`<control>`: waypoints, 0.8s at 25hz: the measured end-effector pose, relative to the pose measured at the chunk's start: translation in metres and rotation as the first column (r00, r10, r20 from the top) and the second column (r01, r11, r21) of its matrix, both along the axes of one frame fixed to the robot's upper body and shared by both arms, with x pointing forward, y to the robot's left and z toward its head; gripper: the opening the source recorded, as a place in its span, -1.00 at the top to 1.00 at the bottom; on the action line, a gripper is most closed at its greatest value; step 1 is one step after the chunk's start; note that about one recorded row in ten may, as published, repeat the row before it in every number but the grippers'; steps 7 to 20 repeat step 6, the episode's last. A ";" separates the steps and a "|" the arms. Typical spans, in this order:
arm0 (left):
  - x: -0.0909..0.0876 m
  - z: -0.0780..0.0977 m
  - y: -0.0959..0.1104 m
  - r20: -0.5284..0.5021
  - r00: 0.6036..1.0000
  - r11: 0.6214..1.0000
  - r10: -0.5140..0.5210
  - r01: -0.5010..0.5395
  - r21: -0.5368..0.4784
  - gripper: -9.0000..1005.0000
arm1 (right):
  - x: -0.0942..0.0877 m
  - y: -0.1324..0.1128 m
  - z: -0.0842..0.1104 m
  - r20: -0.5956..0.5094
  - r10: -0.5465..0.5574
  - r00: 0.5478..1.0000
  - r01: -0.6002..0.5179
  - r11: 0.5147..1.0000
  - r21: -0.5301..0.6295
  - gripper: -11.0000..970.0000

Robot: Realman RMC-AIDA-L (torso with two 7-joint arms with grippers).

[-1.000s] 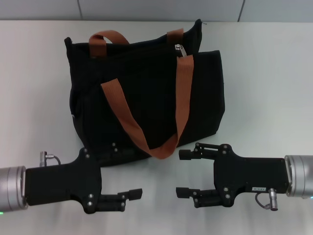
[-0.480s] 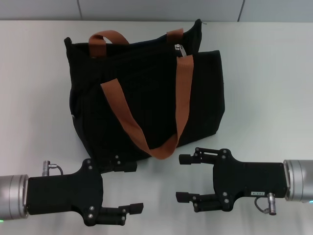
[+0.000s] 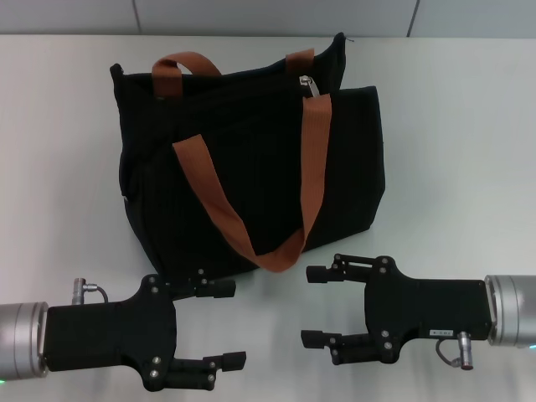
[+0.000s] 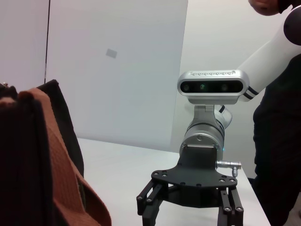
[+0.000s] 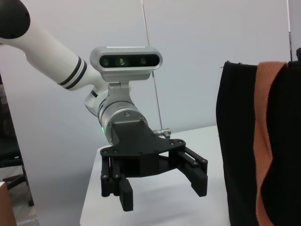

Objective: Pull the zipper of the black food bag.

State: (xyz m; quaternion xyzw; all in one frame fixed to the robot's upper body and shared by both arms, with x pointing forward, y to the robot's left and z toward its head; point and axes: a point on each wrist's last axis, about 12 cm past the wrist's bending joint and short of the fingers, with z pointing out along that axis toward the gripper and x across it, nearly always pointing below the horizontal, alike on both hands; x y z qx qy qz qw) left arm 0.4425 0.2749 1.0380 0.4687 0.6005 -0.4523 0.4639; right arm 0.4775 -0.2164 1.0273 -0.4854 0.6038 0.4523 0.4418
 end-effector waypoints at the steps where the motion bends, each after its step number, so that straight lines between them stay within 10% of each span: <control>1: 0.000 0.000 0.000 0.000 1.000 1.000 0.000 0.000 0.000 -0.62 | 0.000 0.000 0.000 -0.001 -0.001 1.000 0.001 1.000 0.000 -0.63; 20: 0.000 0.000 0.000 0.000 1.000 1.000 -0.002 0.002 -0.002 -0.62 | -0.002 -0.002 -0.001 -0.005 -0.003 1.000 0.003 1.000 0.002 -0.63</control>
